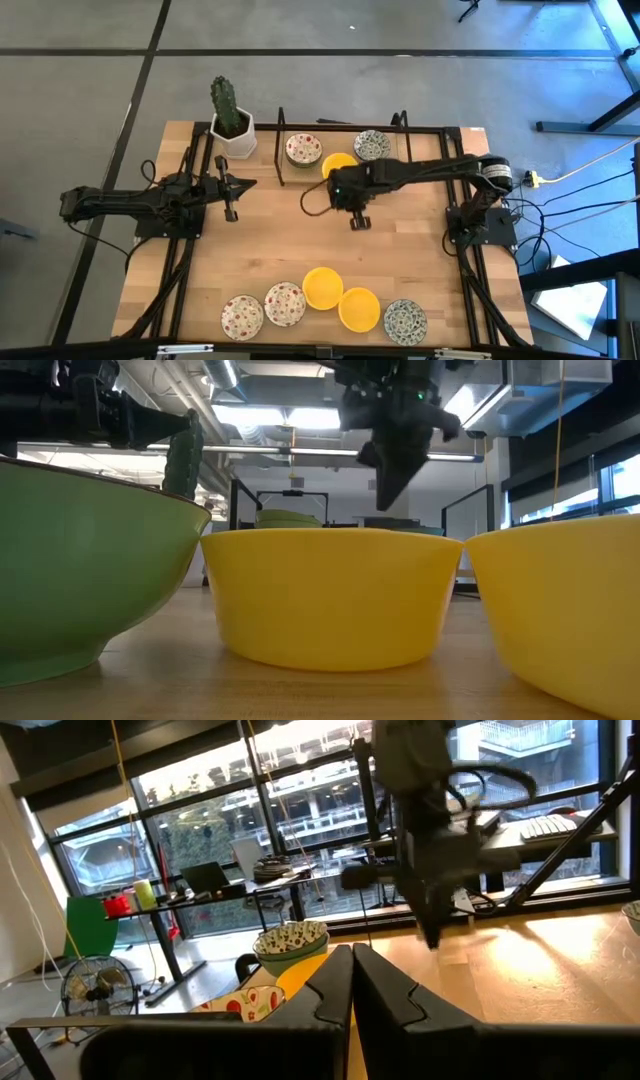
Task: Pick & Place Mini bowls
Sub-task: Stack the yellow bowl on the top of the yellow bowl on the shelf
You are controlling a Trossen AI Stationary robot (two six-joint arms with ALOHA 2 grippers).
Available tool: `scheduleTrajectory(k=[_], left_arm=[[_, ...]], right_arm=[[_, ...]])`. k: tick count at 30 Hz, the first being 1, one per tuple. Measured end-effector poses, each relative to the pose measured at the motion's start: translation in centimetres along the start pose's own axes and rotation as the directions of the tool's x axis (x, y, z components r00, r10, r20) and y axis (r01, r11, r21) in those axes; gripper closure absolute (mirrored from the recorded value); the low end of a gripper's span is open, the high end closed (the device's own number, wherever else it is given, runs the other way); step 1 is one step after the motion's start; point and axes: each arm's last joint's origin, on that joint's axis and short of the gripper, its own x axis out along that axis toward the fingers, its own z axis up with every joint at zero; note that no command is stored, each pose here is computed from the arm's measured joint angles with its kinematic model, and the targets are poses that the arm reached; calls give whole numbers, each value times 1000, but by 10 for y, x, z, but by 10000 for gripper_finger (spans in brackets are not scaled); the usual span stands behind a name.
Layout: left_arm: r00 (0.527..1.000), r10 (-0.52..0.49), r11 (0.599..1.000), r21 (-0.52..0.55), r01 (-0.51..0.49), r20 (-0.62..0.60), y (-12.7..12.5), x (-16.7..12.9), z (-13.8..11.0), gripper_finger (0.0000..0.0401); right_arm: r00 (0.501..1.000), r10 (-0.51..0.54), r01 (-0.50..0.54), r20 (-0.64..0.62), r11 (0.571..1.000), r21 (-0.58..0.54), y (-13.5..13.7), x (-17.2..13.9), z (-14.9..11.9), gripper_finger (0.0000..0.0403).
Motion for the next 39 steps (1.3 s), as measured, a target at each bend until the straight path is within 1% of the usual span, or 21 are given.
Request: scheduleTrajectory(k=[3,6,14,21,30,39], left_arm=[[1000,0,1000,0,0,0,0,0,0,394],[1000,0,1000,0,0,0,0,0,0,397],[1000,1,1000,0,-1,0,0,0,0,393],[1000,1,1000,0,-1,0,0,0,0,397],[1000,2,1000,0,-2,0,0,0,0,394],[1000,1,1000,0,-1,0,0,0,0,395]], right_arm=[[1000,-8,8,1,1000,4,-2,13,-6,399],[999,-28,28,33,999,27,-9,23,-10,400],[997,-54,50,48,996,78,-25,37,-21,400],[993,-79,69,87,992,107,-34,37,-20,400],[992,-97,85,86,987,138,-46,37,-24,400],[987,-120,101,110,982,162,-55,37,-24,400]])
